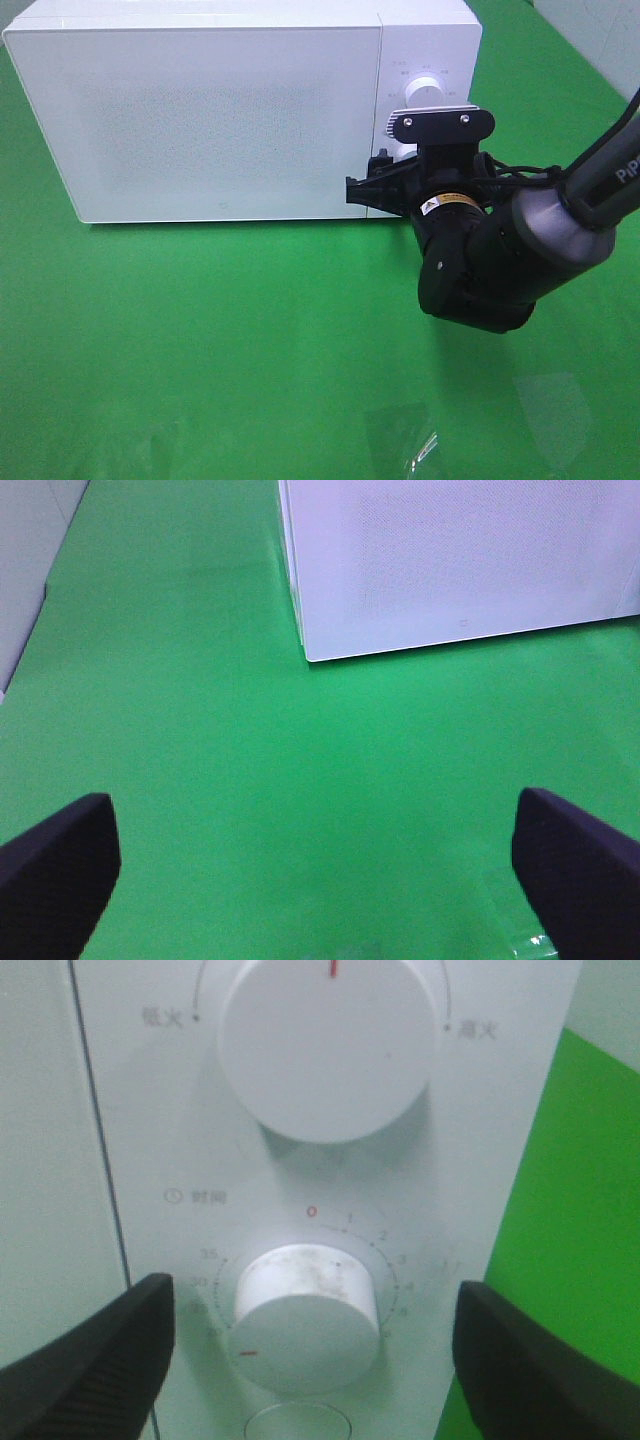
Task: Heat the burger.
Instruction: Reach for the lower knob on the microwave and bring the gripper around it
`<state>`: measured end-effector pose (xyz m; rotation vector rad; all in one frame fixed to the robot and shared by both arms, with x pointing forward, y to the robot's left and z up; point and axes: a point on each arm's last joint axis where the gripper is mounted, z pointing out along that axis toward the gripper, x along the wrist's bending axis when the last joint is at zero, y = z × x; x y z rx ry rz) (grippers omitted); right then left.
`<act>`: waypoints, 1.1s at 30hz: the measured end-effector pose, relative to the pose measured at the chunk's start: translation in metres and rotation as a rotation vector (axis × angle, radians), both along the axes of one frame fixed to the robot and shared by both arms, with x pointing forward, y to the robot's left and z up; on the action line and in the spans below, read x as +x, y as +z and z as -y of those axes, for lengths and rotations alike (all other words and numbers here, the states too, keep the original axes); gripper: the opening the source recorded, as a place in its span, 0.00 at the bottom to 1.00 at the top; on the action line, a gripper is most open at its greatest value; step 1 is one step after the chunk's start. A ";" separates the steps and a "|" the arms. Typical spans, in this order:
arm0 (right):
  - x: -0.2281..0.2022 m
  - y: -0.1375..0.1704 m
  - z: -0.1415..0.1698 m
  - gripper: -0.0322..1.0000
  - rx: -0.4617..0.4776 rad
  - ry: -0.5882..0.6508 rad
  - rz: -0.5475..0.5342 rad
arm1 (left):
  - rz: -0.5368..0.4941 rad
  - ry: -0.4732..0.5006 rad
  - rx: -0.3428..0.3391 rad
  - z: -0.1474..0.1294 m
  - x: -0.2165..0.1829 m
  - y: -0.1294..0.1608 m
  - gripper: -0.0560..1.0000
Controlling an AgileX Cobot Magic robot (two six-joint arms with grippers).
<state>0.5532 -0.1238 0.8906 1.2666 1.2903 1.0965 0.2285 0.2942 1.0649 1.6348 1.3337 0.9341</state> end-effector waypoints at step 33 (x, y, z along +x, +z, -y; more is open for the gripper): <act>0.008 -0.007 -0.005 0.64 -0.058 0.018 0.006 | 0.000 0.001 0.002 0.000 0.000 0.000 0.99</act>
